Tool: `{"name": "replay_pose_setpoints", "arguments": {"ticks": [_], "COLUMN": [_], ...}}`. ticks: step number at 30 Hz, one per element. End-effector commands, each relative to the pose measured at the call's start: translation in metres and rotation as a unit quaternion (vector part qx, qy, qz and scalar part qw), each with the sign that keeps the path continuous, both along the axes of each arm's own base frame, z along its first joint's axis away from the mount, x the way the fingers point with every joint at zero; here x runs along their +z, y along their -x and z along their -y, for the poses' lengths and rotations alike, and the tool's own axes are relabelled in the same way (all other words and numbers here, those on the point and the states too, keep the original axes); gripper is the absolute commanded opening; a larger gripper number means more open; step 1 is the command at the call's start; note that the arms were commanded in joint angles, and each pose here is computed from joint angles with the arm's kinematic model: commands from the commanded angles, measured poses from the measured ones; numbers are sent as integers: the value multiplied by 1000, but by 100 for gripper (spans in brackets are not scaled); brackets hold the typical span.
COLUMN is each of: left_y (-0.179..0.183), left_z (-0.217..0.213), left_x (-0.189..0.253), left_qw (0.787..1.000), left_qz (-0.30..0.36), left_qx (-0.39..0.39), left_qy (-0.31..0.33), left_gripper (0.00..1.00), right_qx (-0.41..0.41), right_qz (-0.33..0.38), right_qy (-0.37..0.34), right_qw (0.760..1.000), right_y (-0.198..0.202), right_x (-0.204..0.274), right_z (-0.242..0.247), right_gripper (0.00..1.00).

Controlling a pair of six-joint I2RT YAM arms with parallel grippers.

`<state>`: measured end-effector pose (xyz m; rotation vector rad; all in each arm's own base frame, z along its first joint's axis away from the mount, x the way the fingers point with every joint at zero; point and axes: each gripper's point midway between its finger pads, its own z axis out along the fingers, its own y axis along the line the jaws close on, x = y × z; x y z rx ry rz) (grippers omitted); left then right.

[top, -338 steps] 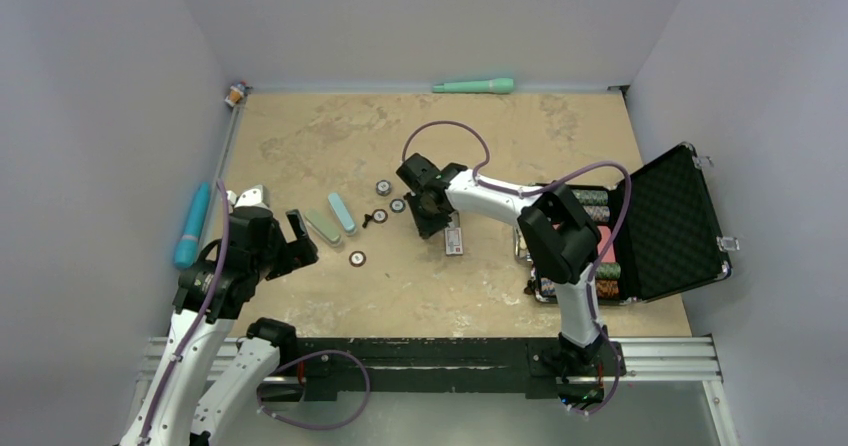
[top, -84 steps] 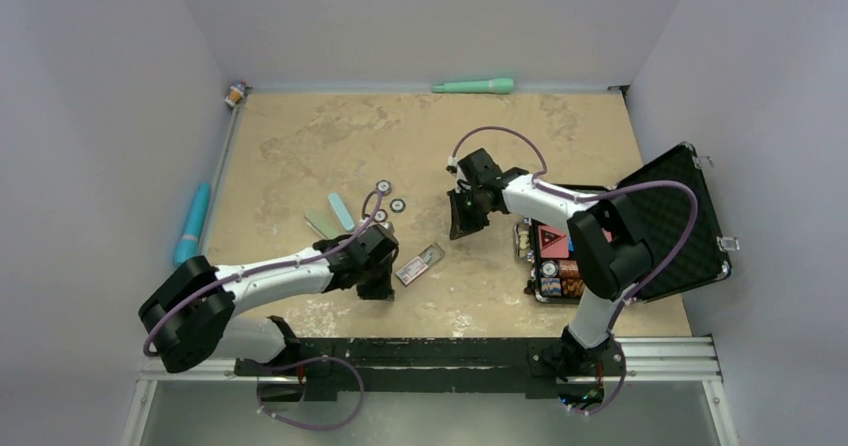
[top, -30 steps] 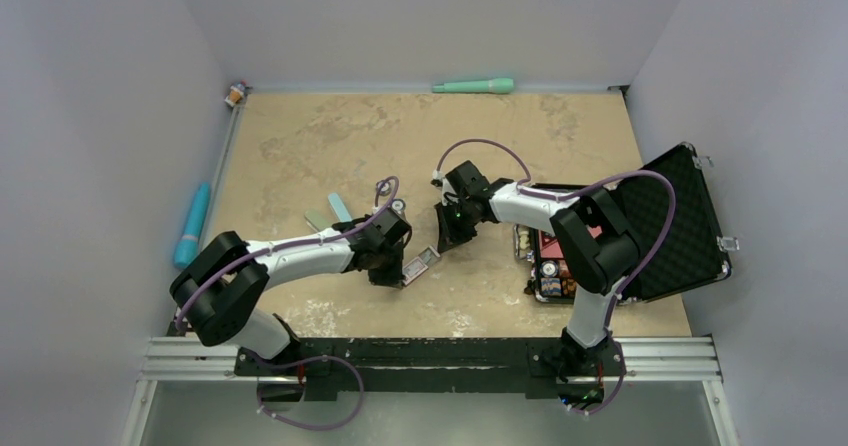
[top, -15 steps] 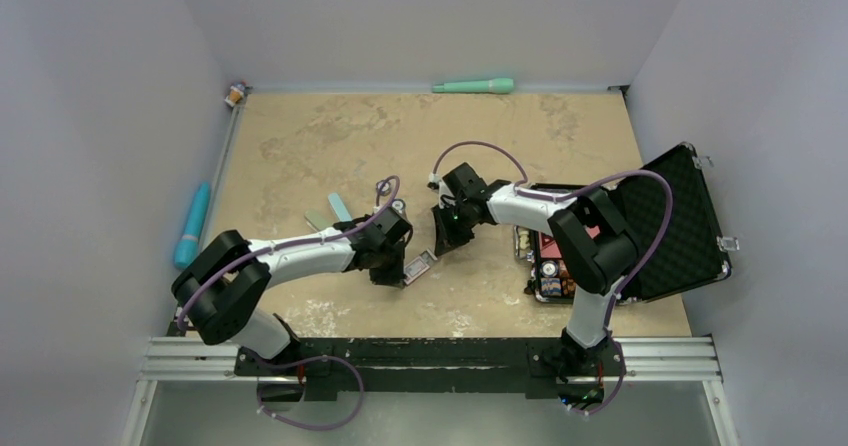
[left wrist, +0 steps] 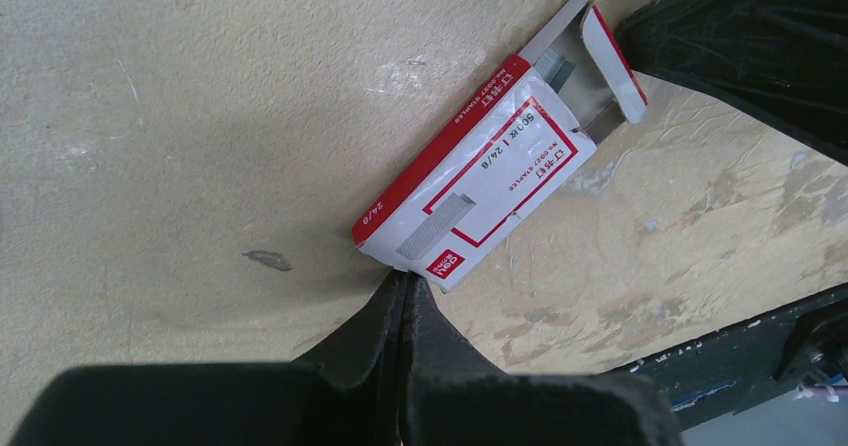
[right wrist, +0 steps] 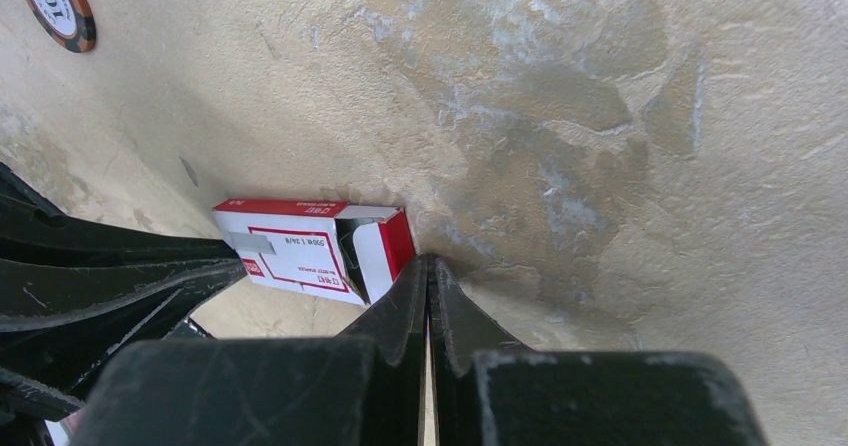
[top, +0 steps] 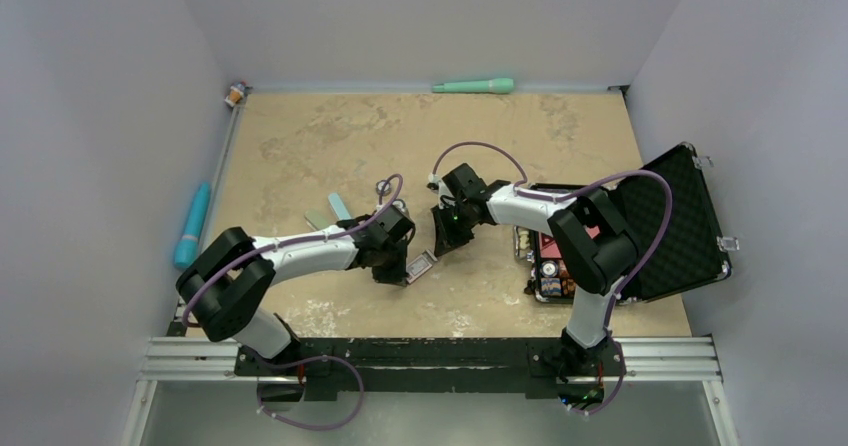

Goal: Unload the staples from the stapler

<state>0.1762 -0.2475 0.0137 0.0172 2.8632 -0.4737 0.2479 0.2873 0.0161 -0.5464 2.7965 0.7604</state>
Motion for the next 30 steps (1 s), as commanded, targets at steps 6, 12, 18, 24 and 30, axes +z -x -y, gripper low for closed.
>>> {"name": "replay_pose_setpoints", "arguments": {"ticks": [6,12,18,24,30], "left_y": [-9,-11,-12,-14,-18], "left_z": [0,1,2,5,8], "left_x": [-5,-5,-6,-5,-5], "left_qw": [1000,1000,1000,1000,999], "left_qz": [12,12,10,11,11], "left_qx": [-11,-14,-15,-18,-22], "left_qy": [-14,-18,-19,-20,-22], "left_gripper": [0,0,0,0,0], "right_qx": [16,18,19,22,23], "right_qz": [-9,-10,-10,-11,-12], "right_qy": [-3,-2,-2,-3,-4], "right_qw": [1000,1000,1000,1000,1000], "right_y": [9,9,10,11,12], "right_x": [-5,-5,-6,-5,-5], "right_z": [-3,-3,-3,-4,-4], "right_gripper": [0,0,0,0,0]}}
